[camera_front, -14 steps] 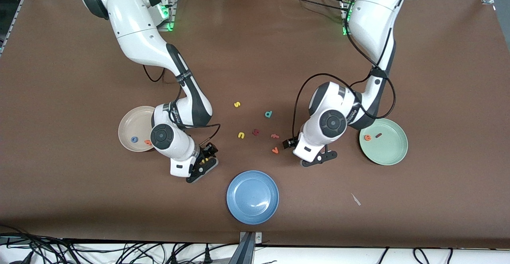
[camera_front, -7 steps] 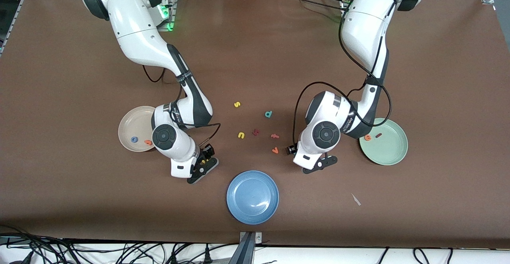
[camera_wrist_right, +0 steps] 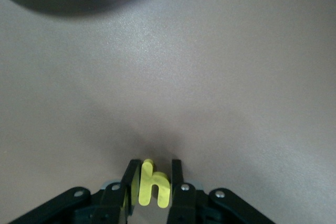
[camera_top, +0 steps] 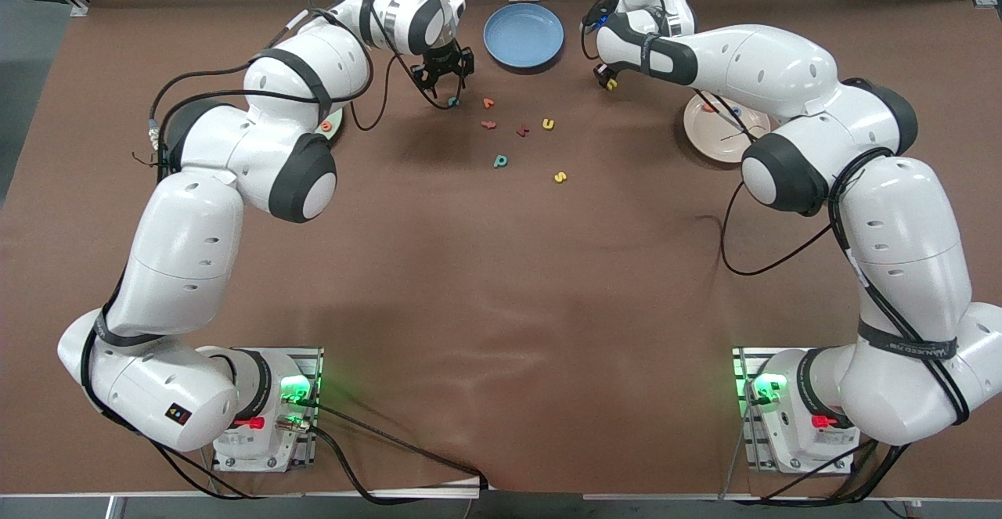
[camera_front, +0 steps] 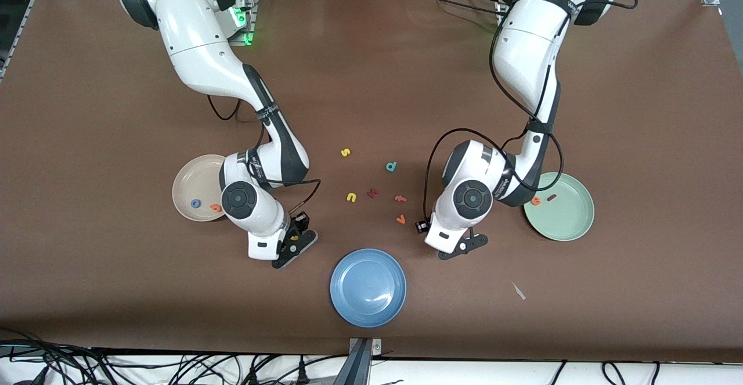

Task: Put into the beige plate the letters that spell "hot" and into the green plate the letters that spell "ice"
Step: 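Lift yellow h with the right gripper while the left gripper grasps cyan c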

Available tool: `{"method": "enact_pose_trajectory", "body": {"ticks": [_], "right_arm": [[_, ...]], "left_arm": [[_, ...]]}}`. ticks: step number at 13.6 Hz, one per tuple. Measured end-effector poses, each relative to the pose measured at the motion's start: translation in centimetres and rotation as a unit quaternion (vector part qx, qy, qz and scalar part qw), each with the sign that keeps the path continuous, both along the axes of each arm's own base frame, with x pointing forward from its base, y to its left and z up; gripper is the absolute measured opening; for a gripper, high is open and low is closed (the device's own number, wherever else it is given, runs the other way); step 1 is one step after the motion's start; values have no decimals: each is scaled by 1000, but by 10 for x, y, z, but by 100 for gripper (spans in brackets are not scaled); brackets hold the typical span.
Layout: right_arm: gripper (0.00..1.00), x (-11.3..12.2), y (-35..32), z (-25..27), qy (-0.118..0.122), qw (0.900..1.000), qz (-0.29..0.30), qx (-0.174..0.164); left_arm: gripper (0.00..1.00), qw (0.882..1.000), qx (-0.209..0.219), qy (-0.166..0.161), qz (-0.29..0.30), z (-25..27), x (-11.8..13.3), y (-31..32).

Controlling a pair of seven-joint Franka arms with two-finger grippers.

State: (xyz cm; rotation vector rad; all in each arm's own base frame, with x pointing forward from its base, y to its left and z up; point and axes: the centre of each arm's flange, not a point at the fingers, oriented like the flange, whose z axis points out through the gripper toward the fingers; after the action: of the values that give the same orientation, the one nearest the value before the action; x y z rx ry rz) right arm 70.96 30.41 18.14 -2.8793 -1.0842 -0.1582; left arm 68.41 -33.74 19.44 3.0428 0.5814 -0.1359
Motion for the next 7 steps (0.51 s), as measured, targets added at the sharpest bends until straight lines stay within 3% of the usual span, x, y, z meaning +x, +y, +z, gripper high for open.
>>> {"method": "enact_pose_trajectory", "body": {"ticks": [2,4,7], "right_arm": [[26,-1,1,0,2,1000,1,0],[26,-1,1,0,3,1000,1,-1],[26,-1,2,0,6,1000,1,-1]], "left_arm": [[67,1000,2,3,-2,-7,-3,-3],[55,1000,3,5,-5,-10,-5,-6],[53,1000,4,8,-8,-15,-8,-10]]}}
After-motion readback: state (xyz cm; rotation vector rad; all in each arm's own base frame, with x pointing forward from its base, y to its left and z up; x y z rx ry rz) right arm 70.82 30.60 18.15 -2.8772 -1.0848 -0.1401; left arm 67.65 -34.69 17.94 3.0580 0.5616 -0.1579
